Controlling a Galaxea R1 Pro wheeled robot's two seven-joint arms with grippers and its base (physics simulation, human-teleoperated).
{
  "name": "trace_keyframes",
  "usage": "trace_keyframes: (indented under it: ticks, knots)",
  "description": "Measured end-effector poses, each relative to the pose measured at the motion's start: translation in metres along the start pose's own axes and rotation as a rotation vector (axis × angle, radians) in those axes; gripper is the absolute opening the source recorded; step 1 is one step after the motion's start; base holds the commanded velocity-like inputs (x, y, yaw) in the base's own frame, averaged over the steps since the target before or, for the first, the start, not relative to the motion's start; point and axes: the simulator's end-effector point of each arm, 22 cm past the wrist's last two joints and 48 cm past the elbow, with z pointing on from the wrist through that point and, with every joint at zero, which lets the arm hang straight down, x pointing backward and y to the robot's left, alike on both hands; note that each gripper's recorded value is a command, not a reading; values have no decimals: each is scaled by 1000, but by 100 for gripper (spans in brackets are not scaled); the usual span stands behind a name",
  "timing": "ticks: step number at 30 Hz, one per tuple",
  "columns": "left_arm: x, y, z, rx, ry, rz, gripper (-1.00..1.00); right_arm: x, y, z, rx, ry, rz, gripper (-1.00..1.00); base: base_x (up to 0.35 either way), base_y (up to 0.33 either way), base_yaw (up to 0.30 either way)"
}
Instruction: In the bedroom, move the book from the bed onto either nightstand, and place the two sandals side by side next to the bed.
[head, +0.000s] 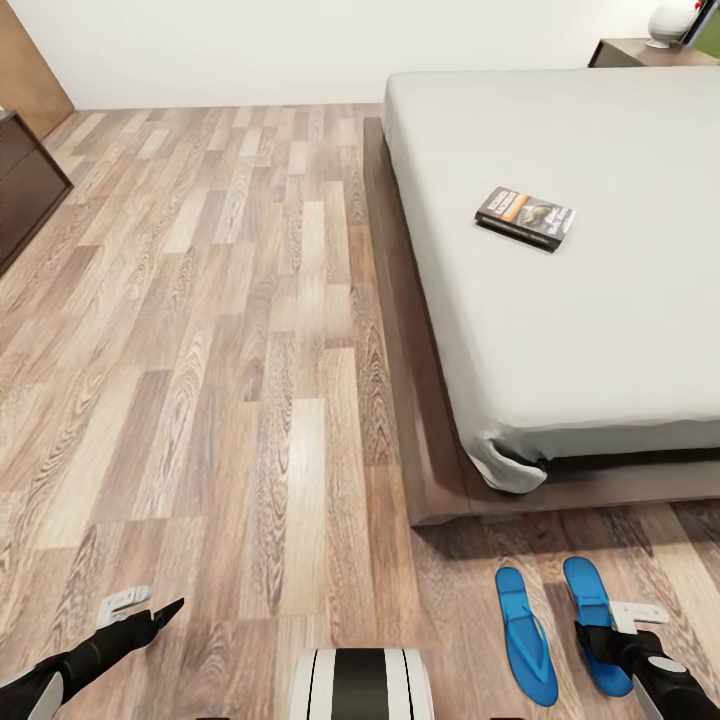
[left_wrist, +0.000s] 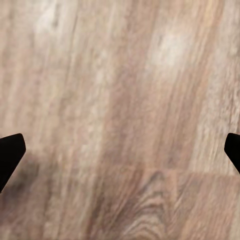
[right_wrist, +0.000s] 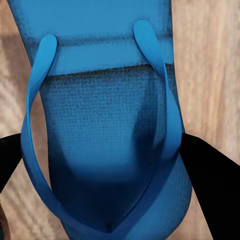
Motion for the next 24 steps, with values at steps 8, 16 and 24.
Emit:
trace_keyframes:
  ticks: [8,16,24]
  knots:
    - [0,0,0,0,-1,-1,100,1,0,0,0,1,-1,-100,-56,124,0]
    - [0,0,0,-1,-1,-1,100,1,0,0,0,1,-1,-100,-2,5,0]
    - [14,8,5,-15,29,-7,100,16,2,7,0,33,-11,-100,0,0,0]
